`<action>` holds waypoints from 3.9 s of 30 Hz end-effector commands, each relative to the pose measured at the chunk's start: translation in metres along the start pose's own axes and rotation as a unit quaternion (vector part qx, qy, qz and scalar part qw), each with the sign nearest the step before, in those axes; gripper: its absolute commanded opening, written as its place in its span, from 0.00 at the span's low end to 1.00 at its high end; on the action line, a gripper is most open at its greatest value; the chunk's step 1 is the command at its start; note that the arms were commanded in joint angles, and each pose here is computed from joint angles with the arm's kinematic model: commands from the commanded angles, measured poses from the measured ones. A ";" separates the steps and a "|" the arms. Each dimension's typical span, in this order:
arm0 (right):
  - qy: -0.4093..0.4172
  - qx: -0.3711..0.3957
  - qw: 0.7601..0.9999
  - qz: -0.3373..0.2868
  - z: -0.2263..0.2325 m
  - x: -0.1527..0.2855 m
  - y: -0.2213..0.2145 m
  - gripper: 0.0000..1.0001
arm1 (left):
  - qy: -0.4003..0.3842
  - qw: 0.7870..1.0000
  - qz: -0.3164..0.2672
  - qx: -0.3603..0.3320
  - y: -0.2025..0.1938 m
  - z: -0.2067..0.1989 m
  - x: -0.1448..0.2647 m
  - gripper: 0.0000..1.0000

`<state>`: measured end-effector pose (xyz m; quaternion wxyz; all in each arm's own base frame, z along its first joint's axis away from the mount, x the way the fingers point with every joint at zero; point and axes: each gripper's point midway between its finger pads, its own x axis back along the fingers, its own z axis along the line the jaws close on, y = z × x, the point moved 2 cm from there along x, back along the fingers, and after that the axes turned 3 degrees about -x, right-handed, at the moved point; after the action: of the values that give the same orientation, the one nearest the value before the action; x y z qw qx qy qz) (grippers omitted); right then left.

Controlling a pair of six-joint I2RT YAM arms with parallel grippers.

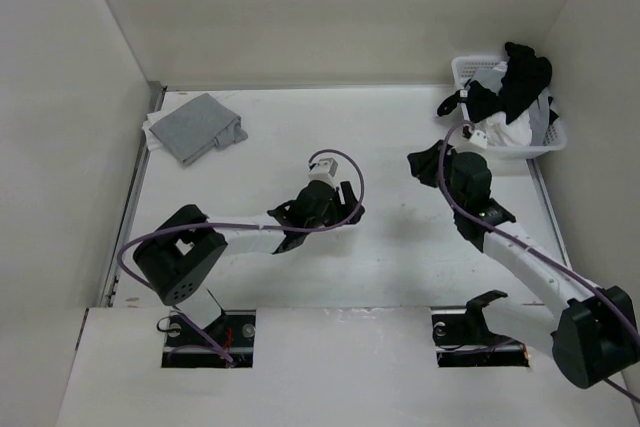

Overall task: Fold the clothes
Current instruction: Grab the tank top from the pile, then move the tank top to the center of the board, then flatten the tank top out

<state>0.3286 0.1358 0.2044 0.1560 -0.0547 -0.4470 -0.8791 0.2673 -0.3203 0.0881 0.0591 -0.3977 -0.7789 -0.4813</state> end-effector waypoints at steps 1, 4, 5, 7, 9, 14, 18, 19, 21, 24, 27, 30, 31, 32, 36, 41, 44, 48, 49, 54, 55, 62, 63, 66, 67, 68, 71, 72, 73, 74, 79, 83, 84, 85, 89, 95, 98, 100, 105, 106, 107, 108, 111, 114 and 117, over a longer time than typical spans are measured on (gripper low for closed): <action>-0.011 -0.003 0.999 -0.043 0.005 0.001 0.041 0.35 | -0.056 0.998 -0.015 -0.005 0.016 -0.026 -0.003 0.62; -0.027 -0.007 0.998 -0.049 0.004 -0.004 0.058 0.20 | -0.068 0.998 -0.009 -0.014 0.012 -0.030 -0.003 0.59; -0.035 -0.008 0.998 -0.051 0.003 -0.009 0.065 0.14 | -0.073 0.997 -0.006 -0.020 0.009 -0.031 -0.002 0.57; -0.068 -0.016 0.995 -0.064 -0.008 -0.018 0.082 0.03 | -0.087 0.996 -0.006 -0.033 0.005 -0.035 0.000 0.49; -0.124 -0.032 0.987 -0.095 -0.029 -0.027 0.118 0.00 | -0.104 0.993 -0.004 -0.048 0.001 -0.038 0.003 0.32; -0.251 -0.062 0.950 -0.178 -0.128 -0.074 0.217 0.01 | -0.110 0.993 -0.013 -0.044 0.002 -0.030 0.004 0.18; -0.301 -0.052 0.934 -0.188 -0.197 -0.114 0.260 0.18 | -0.111 0.993 -0.019 -0.028 0.009 -0.018 0.006 0.26; -0.311 -0.047 0.930 -0.188 -0.213 -0.122 0.266 0.25 | -0.109 0.993 -0.025 -0.023 0.013 -0.014 0.007 0.29; -0.326 -0.042 0.926 -0.186 -0.239 -0.135 0.275 0.35 | -0.105 0.994 -0.034 -0.015 0.018 -0.007 0.007 0.32; -0.341 -0.034 0.923 -0.174 -0.272 -0.152 0.280 0.44 | -0.103 0.994 -0.033 -0.004 0.021 -0.001 0.006 0.35; -0.348 -0.025 0.926 -0.146 -0.295 -0.173 0.275 0.49 | -0.108 0.994 -0.031 0.005 0.024 0.000 0.004 0.38; -0.353 -0.001 0.927 -0.126 -0.309 -0.191 0.267 0.50 | -0.115 0.993 -0.025 0.022 0.024 0.003 0.001 0.38; -0.352 0.001 0.927 -0.126 -0.309 -0.194 0.267 0.50 | -0.117 0.993 -0.026 0.023 0.024 0.002 0.001 0.38; -0.347 0.001 0.929 -0.126 -0.308 -0.198 0.267 0.46 | -0.118 0.992 -0.023 0.025 0.023 0.002 0.000 0.38; -0.335 -0.001 0.933 -0.130 -0.303 -0.205 0.268 0.19 | -0.120 0.992 -0.017 0.032 0.023 0.004 -0.003 0.38; -0.319 0.008 0.933 -0.170 -0.281 -0.190 0.285 0.00 | -0.118 0.992 -0.017 0.033 0.023 0.005 -0.004 0.38; -0.276 0.017 0.938 -0.211 -0.241 -0.173 0.304 0.00 | -0.118 0.992 -0.017 0.033 0.023 0.005 -0.005 0.38; -0.302 0.021 0.936 -0.177 -0.239 -0.169 0.288 0.17 | -0.120 0.992 -0.021 0.032 0.024 0.004 -0.002 0.38; -0.314 0.022 0.935 -0.165 -0.248 -0.172 0.279 0.25 | -0.120 0.992 -0.024 0.032 0.026 0.004 -0.001 0.38; -0.339 0.019 0.933 -0.120 -0.280 -0.185 0.239 0.39 | -0.117 0.992 -0.027 0.031 0.027 0.005 -0.001 0.38; -0.344 0.017 0.932 -0.109 -0.289 -0.189 0.230 0.39 | -0.116 0.992 -0.026 0.032 0.027 0.006 -0.003 0.38; -0.358 0.016 0.930 -0.077 -0.310 -0.204 0.208 0.38 | -0.114 0.993 -0.021 0.033 0.025 0.007 -0.006 0.38; -0.358 0.014 0.930 -0.079 -0.310 -0.204 0.209 0.29 | -0.113 0.993 -0.021 0.033 0.024 0.008 -0.007 0.38; -0.352 0.012 0.929 -0.112 -0.296 -0.197 0.229 0.00 | -0.111 0.993 -0.019 0.035 0.024 0.009 -0.008 0.38; -0.349 0.012 0.929 -0.125 -0.291 -0.194 0.235 0.00 | -0.112 0.993 -0.019 0.035 0.024 0.009 -0.008 0.38; -0.334 0.016 0.931 -0.150 -0.275 -0.189 0.247 0.00 | -0.112 0.993 -0.019 0.035 0.024 0.009 -0.008 0.38; -0.287 0.034 0.933 -0.215 -0.218 -0.165 0.283 0.00 | -0.111 0.993 -0.021 0.035 0.025 0.009 -0.008 0.38; -0.276 0.039 0.933 -0.229 -0.204 -0.157 0.292 0.00 | -0.109 0.993 -0.021 0.035 0.025 0.009 -0.008 0.38; -0.258 0.046 0.933 -0.248 -0.178 -0.143 0.304 0.00 | -0.109 0.993 -0.022 0.034 0.026 0.008 -0.008 0.38; -0.246 0.050 0.933 -0.259 -0.161 -0.134 0.310 0.00 | -0.108 0.993 -0.022 0.036 0.026 0.008 -0.008 0.38; -0.165 0.062 0.933 -0.313 -0.062 -0.068 0.327 0.00 | -0.111 0.992 -0.020 0.050 0.030 0.003 -0.006 0.38; -0.087 0.054 0.938 -0.331 0.014 -0.011 0.309 0.00 | -0.119 0.990 -0.043 0.053 0.045 -0.002 0.007 0.38; -0.057 0.049 0.941 -0.330 0.037 0.006 0.299 0.00 | -0.118 0.990 -0.059 0.055 0.053 -0.001 0.013 0.37; -0.031 0.045 0.943 -0.328 0.056 0.019 0.290 0.00 | -0.116 0.989 -0.071 0.058 0.060 0.000 0.019 0.37; 0.110 0.025 0.949 -0.295 0.145 0.090 0.243 0.00 | -0.077 0.983 -0.149 0.078 0.099 0.020 0.058 0.37; 0.234 -0.034 0.957 -0.168 0.196 0.131 0.148 0.04 | 0.001 0.974 -0.204 0.102 0.119 0.063 0.109 0.37; 0.216 -0.061 0.971 -0.078 0.176 0.094 0.069 0.06 | 0.029 0.971 -0.209 0.111 0.114 0.083 0.124 0.37; 0.184 -0.072 0.980 -0.037 0.154 0.063 0.030 0.07 | 0.055 0.971 -0.201 0.114 0.107 0.099 0.127 0.37; 0.118 -0.089 0.989 0.012 0.100 -0.020 -0.009 0.27 | 0.122 0.970 -0.169 0.122 0.085 0.143 0.129 0.37; 0.105 -0.089 0.990 0.017 0.090 -0.030 -0.012 0.33 | 0.127 0.971 -0.164 0.122 0.082 0.146 0.129 0.37; 0.096 -0.089 0.991 0.020 0.083 -0.034 -0.013 0.38 | 0.135 0.971 -0.156 0.119 0.078 0.149 0.129 0.37; 0.085 -0.083 0.993 0.024 0.074 -0.033 -0.018 0.43 | 0.140 0.973 -0.146 0.113 0.073 0.149 0.128 0.37; 0.077 -0.064 0.994 0.042 0.059 -0.018 -0.040 0.44 | 0.130 0.980 -0.123 0.090 0.061 0.138 0.125 0.32; 0.050 -0.043 0.992 0.103 0.032 0.011 -0.086 0.13 | 0.105 0.992 -0.066 0.029 0.032 0.113 0.124 0.24; 0.020 -0.033 0.988 0.150 0.009 0.036 -0.120 0.00 | 0.061 0.997 -0.006 -0.038 -0.006 0.078 0.129 0.20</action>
<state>0.2895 0.2040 0.1620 0.2576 -0.0636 -0.3902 -0.8817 0.2325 -0.1624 0.1038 0.1233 -0.3036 -0.8090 -0.4880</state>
